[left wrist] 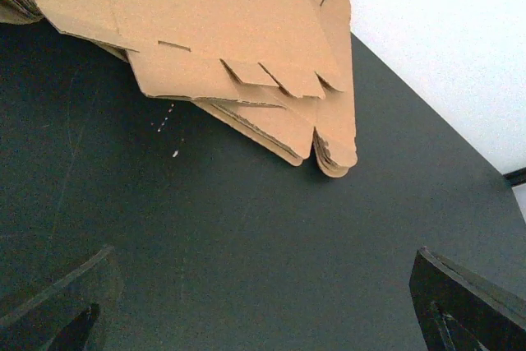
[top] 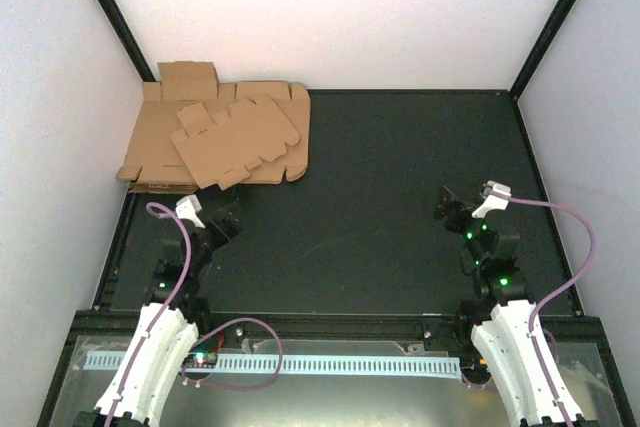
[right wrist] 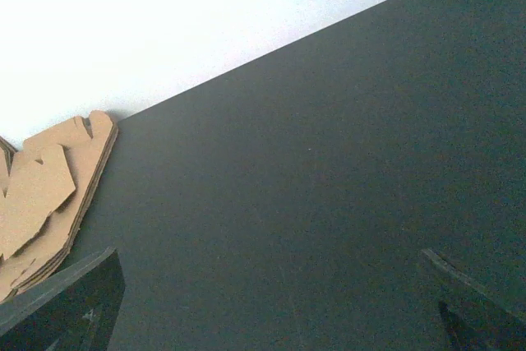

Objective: Fold the paper box

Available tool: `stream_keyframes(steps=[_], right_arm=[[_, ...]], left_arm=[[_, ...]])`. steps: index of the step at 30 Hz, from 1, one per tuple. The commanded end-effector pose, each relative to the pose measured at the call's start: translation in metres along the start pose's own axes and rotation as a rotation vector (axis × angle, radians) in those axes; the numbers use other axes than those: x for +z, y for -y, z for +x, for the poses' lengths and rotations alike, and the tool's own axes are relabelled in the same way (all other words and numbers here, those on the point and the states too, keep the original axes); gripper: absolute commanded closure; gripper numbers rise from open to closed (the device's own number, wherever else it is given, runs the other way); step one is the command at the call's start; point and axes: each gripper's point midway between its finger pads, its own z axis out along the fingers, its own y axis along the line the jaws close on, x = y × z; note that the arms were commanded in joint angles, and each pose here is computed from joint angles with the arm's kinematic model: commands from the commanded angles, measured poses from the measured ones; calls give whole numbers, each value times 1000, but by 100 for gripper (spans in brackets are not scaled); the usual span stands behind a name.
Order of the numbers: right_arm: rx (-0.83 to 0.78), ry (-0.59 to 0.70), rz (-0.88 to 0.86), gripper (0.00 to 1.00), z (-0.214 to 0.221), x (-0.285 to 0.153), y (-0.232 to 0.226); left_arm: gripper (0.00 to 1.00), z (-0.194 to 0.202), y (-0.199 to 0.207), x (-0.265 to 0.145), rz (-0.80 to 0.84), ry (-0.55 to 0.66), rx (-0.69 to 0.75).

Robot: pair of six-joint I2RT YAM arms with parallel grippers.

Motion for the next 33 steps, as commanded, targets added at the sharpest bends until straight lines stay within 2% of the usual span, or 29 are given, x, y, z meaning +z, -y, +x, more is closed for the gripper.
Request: stream_keyframes(steps=[1, 5, 12, 16, 20, 24, 28, 30, 33], right_arm=[[2, -1, -15, 1, 0, 0, -3], [18, -18, -17, 0, 3, 3, -4], [76, -95, 49, 1, 6, 11, 2], [92, -149, 78, 0, 13, 18, 5], [97, -170, 92, 1, 15, 23, 7], [103, -156, 71, 1, 12, 24, 3], [99, -131, 51, 1, 4, 22, -2], [90, -120, 48, 1, 2, 20, -2], [73, -106, 47, 1, -1, 17, -2]], left_arm=[[1, -2, 3, -2, -2, -6, -28], [1, -7, 3, -4, -15, 5, -49], [1, -24, 2, -10, -142, -2, -213], [1, -25, 14, -7, -171, -87, -296], [1, -21, 15, -7, -310, -200, -419], [1, -22, 37, 0, -291, -300, -455], [4, 0, 39, 16, -286, -377, -656], [6, 0, 40, 26, -260, -363, -735], [1, -8, 40, 39, -234, -307, -786]])
